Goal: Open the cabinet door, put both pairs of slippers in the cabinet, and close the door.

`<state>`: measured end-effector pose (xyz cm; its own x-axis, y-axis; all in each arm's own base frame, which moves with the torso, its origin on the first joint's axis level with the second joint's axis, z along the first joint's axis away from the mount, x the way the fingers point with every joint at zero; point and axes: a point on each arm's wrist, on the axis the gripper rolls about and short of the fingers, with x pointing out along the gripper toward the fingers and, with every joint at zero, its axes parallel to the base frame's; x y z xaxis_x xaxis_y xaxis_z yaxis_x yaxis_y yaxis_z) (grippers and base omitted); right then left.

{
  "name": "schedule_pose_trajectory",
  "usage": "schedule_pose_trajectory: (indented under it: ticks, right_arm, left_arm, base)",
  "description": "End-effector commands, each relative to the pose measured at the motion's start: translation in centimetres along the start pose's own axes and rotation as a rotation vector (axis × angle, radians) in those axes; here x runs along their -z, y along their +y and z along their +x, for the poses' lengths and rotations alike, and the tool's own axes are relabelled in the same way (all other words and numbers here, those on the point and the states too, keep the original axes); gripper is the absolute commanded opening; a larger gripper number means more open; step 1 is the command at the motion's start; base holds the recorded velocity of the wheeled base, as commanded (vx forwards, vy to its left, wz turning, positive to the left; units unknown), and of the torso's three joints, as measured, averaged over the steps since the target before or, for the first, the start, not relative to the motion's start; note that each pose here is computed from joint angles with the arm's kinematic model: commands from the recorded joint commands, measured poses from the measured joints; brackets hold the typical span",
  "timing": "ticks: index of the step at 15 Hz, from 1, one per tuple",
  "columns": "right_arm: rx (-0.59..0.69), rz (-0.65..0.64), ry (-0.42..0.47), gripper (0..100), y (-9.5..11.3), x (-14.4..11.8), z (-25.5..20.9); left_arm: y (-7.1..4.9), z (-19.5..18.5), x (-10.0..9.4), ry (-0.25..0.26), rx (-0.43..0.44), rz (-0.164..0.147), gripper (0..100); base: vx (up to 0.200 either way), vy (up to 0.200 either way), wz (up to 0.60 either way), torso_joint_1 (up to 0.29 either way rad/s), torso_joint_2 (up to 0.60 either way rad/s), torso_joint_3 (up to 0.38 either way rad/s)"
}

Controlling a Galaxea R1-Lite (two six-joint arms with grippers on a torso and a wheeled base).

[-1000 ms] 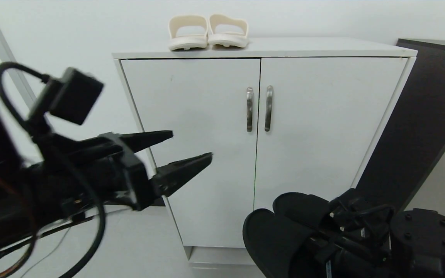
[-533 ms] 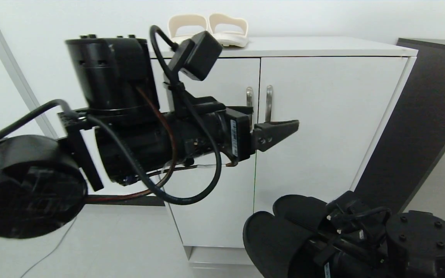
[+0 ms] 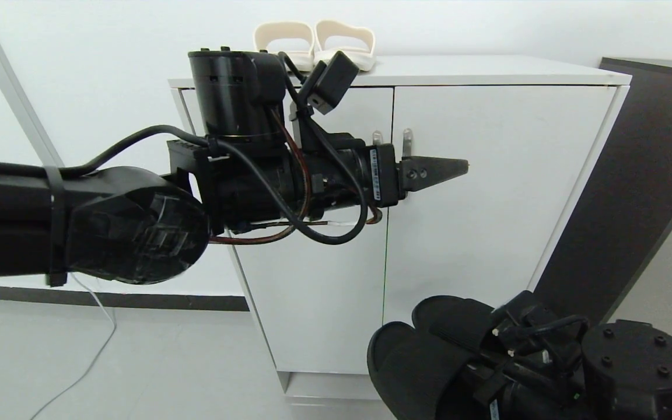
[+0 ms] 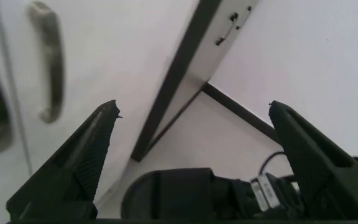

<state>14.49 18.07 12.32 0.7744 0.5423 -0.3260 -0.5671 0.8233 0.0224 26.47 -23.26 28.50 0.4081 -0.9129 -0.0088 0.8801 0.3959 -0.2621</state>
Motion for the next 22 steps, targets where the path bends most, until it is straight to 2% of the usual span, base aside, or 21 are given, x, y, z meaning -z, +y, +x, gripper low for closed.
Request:
schedule_pose_trajectory:
  ticks: [1, 5, 8, 10, 19, 20, 22]
  right_arm:
    - [0.0, -0.001, 0.003, 0, 0.0, 0.1, 0.1]
    - [0.0, -0.002, 0.006, 0, 0.0, 0.1, 0.1]
    - [0.003, -0.003, 0.012, 0, 0.0, 0.2, 0.2]
    - [0.003, -0.003, 0.012, 0, 0.0, 0.2, 0.2]
    - [0.001, -0.001, 0.012, 0, 0.0, 0.2, 0.2]
    - [0.001, -0.002, 0.014, 0, 0.0, 0.3, 0.2]
    - [0.001, -0.002, 0.015, 0, 0.0, 0.3, 0.2]
  left_arm:
    - [1.0, 0.2, -0.1, -0.006, -0.027, -0.001, 100]
    - [2.5, 0.5, -0.4, -0.026, -0.085, 0.001, 100]
    - [3.2, 1.6, -0.3, -0.029, -0.089, 0.003, 100]
    - [3.8, 2.5, -0.3, -0.045, -0.128, 0.009, 100]
    - [5.0, 4.5, -0.1, -0.032, -0.133, -0.002, 100]
    - [5.0, 4.6, -0.2, -0.033, -0.131, -0.001, 0]
    - [4.9, 4.5, -0.2, -0.032, -0.129, -0.001, 0]
  base:
    - [0.0, 0.0, 0.0, 0.0, 0.0, 0.0]
    - [0.0, 0.0, 0.0, 0.0, 0.0, 0.0]
    - [0.0, 0.0, 0.0, 0.0, 0.0, 0.0]
    - [0.0, 0.0, 0.0, 0.0, 0.0, 0.0]
    - [0.0, 0.0, 0.0, 0.0, 0.0, 0.0]
    - [0.0, 0.0, 0.0, 0.0, 0.0, 0.0]
    - [0.0, 0.0, 0.0, 0.0, 0.0, 0.0]
